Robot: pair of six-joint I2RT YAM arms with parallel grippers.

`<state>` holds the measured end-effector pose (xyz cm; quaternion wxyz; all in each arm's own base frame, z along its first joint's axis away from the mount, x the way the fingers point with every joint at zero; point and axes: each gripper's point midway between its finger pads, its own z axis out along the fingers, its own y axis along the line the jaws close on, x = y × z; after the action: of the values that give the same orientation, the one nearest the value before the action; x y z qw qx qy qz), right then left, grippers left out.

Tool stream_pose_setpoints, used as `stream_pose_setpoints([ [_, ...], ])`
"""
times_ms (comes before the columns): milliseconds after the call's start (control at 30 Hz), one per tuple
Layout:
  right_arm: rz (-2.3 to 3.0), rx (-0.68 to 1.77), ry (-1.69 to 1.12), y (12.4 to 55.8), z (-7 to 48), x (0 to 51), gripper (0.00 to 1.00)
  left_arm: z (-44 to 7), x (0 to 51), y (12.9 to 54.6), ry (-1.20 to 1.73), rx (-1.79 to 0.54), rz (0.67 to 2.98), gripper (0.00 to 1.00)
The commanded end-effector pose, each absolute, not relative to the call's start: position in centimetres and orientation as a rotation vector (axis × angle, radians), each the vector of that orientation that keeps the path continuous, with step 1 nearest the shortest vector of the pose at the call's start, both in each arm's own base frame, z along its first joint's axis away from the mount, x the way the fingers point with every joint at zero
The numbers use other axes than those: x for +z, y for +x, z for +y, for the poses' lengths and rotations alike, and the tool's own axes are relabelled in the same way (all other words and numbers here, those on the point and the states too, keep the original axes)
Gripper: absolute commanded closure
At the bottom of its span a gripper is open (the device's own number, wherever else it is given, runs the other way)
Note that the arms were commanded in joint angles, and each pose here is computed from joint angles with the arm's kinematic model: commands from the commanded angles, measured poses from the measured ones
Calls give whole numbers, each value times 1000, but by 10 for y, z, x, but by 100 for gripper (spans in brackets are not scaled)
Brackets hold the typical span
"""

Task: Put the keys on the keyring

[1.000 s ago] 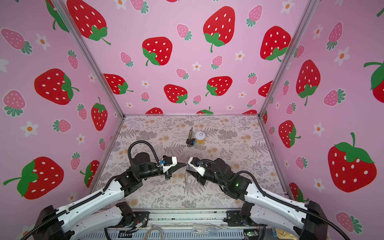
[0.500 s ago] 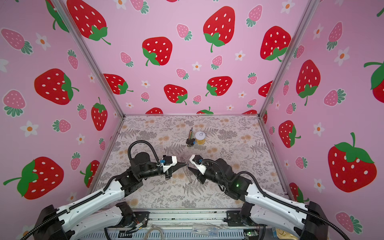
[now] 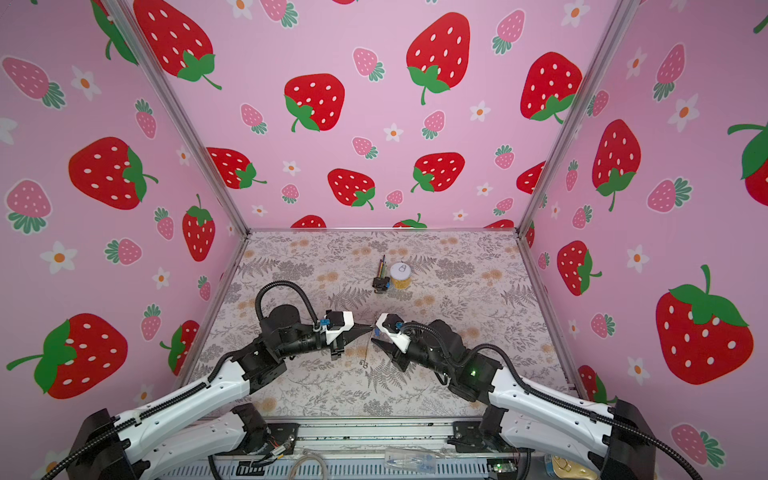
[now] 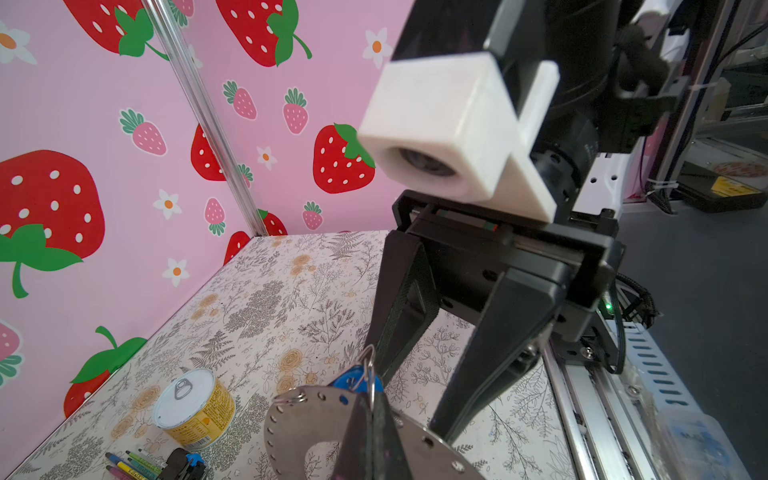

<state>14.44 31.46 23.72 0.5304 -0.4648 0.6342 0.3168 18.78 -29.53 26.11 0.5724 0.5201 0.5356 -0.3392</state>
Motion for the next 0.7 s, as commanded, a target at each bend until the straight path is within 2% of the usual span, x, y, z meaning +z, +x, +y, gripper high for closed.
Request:
stream_pose_setpoints([
  [0, 1514, 720, -1025, 155, 312, 247, 68, -297, 274, 183, 1216, -819, 1194, 100],
  [267, 1559, 660, -1000, 162, 305, 239, 90, -296, 274, 185, 1207, -814, 1198, 100],
  [467, 1586, 588, -981, 168, 294, 233, 100, -292, 284, 190, 1141, -816, 1193, 100],
  [667, 1614, 563, -990, 168, 297, 218, 100, -286, 290, 200, 1083, -807, 1196, 100],
])
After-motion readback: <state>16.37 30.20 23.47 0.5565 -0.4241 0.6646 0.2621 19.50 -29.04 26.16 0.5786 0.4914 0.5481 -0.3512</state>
